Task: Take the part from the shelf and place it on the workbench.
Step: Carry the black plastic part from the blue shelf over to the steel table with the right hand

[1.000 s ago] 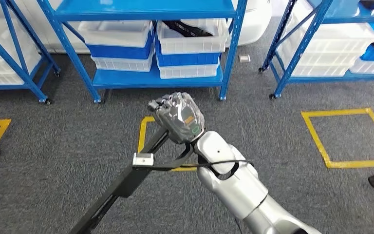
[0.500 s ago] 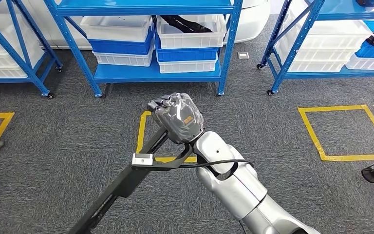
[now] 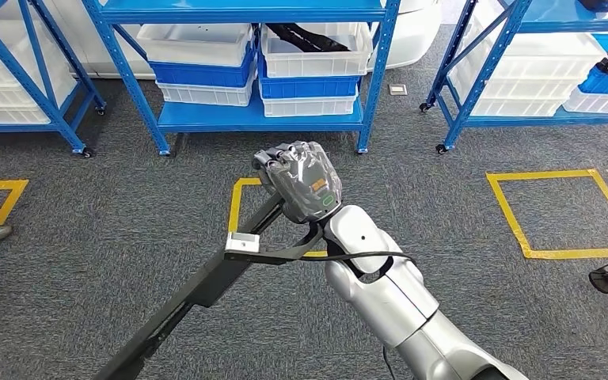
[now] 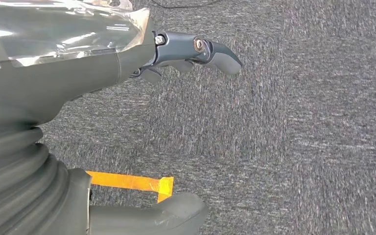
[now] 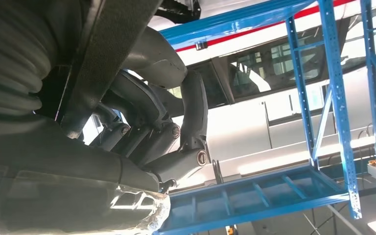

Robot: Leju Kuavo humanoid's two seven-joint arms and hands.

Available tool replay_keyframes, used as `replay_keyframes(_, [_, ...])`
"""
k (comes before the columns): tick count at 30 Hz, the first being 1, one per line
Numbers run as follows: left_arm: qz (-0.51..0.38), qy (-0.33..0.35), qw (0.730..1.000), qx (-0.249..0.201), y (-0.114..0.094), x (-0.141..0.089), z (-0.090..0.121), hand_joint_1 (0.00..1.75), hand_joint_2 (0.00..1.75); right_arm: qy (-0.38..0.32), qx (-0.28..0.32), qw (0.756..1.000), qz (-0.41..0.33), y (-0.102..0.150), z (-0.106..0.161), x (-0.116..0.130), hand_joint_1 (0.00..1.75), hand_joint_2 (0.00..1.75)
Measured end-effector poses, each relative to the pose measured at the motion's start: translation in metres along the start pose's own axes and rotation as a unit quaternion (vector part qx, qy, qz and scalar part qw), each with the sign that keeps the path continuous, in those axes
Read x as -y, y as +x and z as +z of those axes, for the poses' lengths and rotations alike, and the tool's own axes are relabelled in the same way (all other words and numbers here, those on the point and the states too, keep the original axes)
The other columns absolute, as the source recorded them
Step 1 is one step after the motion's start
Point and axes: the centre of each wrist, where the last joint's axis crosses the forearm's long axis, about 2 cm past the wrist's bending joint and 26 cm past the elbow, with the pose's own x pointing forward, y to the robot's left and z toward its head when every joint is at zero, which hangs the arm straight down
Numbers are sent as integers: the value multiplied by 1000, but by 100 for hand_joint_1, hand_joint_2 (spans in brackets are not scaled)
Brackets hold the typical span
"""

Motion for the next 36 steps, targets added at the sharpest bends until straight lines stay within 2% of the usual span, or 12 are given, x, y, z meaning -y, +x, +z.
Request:
replay_keyframes(24, [-5,2,1000,-3,1,1,0,0,175,-2,-19,1000,0,-5,8,-5,175,175])
replay_keyframes(36, [-6,7,1000,-6,1,0,0,0,175,-5,-14,1000,3,-2,3,-3,175,175])
